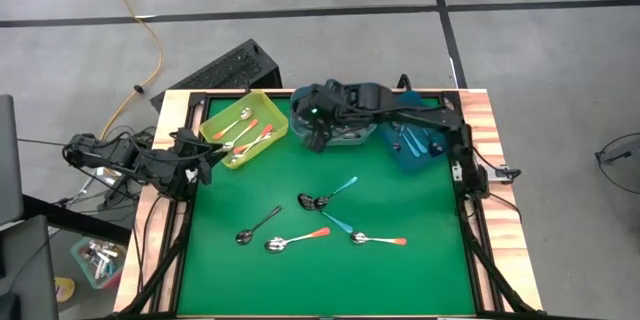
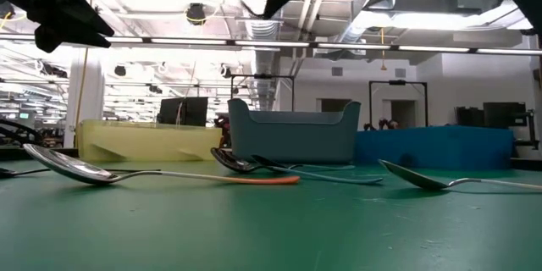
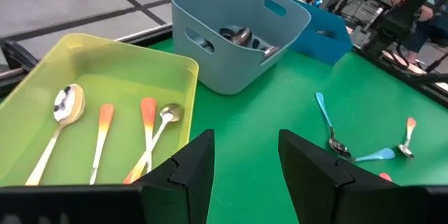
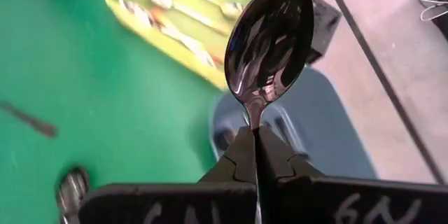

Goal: Sort silverware by color (type)
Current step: Put the black spoon into the light blue bin

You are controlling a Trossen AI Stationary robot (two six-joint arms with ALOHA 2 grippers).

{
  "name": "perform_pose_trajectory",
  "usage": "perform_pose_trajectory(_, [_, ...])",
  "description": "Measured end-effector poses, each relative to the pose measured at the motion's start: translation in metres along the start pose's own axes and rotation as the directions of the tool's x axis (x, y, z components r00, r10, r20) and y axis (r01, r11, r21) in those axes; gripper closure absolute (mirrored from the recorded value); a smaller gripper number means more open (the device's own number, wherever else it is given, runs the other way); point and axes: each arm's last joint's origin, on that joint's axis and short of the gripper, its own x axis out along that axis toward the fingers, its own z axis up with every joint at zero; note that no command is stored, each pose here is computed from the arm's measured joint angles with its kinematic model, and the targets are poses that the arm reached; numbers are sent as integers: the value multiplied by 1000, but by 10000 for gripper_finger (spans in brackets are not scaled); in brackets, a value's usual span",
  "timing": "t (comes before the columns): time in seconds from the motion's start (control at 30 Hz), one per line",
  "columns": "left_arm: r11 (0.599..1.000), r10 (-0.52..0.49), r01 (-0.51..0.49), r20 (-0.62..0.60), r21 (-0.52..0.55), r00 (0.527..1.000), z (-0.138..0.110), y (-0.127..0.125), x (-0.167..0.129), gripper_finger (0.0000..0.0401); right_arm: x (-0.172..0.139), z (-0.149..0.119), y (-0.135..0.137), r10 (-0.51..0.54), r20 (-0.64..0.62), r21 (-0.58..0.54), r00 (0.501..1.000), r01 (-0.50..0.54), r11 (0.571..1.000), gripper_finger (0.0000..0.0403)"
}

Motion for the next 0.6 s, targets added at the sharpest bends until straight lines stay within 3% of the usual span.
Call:
perform_pose_trajectory(0.3, [999,35,-33,35,-39,999,1,1,0,258,-57,-12,-66,-36,27,-41,999,37,998,399])
perform_pose_trajectory(0.6, [996,80,-77,77,-42,994,2,2,0,258,-94,-38,-116,71,95,17,993,-73,997,399])
